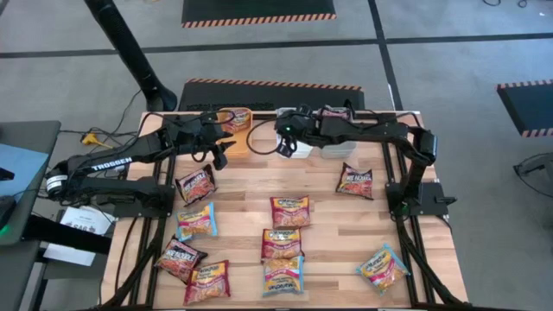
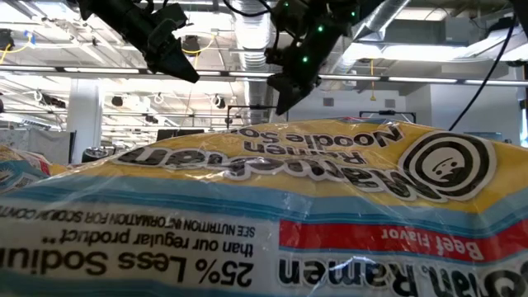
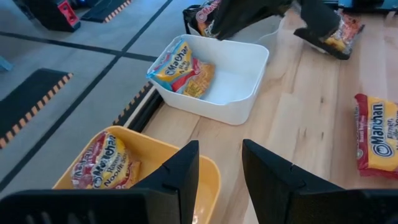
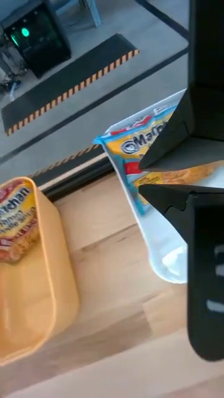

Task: Sort Maruchan noodles
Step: Put the red noodle pack into the yellow bin

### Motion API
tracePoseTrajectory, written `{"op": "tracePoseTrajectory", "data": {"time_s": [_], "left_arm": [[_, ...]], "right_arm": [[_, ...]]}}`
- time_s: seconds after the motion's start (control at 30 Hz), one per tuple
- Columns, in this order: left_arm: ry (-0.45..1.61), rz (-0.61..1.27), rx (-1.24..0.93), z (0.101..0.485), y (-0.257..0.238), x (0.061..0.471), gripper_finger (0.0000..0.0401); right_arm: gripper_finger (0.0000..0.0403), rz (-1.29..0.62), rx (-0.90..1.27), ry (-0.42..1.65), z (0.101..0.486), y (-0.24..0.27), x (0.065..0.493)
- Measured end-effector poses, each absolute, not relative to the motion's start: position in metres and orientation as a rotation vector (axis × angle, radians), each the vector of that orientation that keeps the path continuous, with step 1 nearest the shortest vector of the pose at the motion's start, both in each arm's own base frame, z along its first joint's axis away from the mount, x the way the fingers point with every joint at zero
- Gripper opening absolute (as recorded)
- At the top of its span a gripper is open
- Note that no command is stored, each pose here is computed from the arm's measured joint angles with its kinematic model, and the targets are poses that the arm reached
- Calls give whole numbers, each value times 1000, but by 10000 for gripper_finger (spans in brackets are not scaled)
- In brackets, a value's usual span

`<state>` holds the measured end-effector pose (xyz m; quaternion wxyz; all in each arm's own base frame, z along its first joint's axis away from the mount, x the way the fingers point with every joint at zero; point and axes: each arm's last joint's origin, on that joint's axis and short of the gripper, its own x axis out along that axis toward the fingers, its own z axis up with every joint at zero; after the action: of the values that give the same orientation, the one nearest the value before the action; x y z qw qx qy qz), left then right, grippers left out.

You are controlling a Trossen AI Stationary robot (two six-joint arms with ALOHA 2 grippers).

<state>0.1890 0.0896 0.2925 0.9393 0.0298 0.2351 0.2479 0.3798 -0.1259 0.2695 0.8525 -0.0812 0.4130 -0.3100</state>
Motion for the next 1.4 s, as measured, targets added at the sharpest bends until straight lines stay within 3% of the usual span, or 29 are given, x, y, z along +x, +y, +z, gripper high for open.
{"op": "tracePoseTrajectory", "data": {"time_s": [0.23, 0.6, 1.0, 1.4], "left_arm": [[520, 568, 143, 292, 94, 186, 134], [501, 607, 76, 293, 100, 182, 181], [550, 482, 13, 328, 76, 175, 176], [624, 164, -231, 348, 35, 173, 176]], "right_arm": [[69, -636, -160, 1007, 296, -122, 371], [69, -617, -140, 1132, 339, -112, 354], [69, -622, -92, 999, 400, -85, 313], [69, -593, 1, 896, 432, -43, 274]]}}
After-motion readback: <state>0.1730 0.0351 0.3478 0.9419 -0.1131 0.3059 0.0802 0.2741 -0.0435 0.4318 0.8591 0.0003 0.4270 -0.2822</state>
